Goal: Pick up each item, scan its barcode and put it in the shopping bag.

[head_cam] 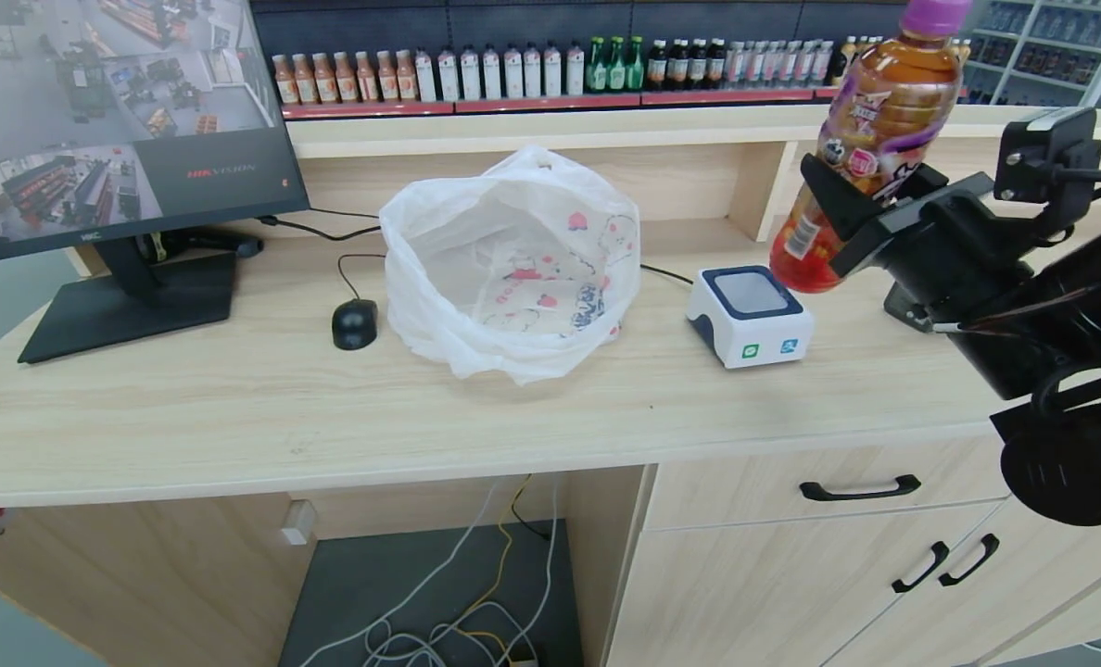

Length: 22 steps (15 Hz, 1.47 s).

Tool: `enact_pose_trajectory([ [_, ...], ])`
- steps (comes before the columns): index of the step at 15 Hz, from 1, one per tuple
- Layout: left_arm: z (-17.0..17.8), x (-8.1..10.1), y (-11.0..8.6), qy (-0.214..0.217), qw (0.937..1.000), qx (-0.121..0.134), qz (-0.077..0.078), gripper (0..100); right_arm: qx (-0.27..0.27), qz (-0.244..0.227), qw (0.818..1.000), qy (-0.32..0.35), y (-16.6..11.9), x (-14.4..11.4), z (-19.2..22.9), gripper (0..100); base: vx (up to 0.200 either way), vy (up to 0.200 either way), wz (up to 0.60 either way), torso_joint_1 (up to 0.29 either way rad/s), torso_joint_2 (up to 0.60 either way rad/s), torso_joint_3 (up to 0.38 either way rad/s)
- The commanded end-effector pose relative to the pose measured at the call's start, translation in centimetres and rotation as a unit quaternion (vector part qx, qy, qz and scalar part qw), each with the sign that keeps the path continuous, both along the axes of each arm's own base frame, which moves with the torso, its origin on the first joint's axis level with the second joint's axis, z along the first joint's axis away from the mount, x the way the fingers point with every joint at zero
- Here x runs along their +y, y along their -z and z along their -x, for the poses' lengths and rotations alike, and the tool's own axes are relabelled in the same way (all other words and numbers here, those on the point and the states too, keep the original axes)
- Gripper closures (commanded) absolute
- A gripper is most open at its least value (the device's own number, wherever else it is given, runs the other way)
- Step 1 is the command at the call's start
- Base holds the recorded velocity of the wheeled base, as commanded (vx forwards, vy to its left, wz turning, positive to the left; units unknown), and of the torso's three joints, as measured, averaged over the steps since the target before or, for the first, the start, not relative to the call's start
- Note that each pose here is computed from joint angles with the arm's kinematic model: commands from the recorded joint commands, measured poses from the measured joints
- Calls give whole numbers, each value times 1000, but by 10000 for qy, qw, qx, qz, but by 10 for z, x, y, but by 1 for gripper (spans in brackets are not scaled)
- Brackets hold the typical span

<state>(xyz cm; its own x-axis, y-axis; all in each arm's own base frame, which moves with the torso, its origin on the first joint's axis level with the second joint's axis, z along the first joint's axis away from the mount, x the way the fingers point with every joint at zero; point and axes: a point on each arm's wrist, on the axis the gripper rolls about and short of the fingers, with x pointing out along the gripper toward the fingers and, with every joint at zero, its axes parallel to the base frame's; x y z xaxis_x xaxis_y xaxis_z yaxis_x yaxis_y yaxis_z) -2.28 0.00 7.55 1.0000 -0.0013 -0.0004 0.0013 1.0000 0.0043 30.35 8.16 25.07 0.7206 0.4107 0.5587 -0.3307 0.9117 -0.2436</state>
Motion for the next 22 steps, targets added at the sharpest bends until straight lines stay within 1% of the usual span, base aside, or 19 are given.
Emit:
enact_pose_trajectory([
  [1,0,0,0,1,10000,-2,-9,0,156,-362,9991,142,0,-4,1,100,0,0,0,0,0,0],
  [3,0,0,0,1,10000,-2,-2,0,367,-1054,9918,617,1,-7,0,100,0,0,0,0,0,0],
  [5,0,0,0,1,10000,-2,-2,0,426,-1340,9850,997,2,-9,0,100,0,0,0,0,0,0],
  [6,0,0,0,-6,10000,-2,-2,0,435,-1419,9834,1042,2,-10,0,100,0,0,0,0,0,0],
  [8,0,0,0,1,10000,-2,-2,0,422,-1455,9831,1027,1,-10,0,100,0,0,0,0,0,0],
  [12,0,0,0,1,10000,-2,14,0,293,-1501,9831,1006,-4,-7,-10,100,0,200,0,-2,0,7],
  [22,0,0,0,1,10000,-2,6,0,346,-1486,9833,993,0,-6,-13,100,0,200,0,5,5,3],
])
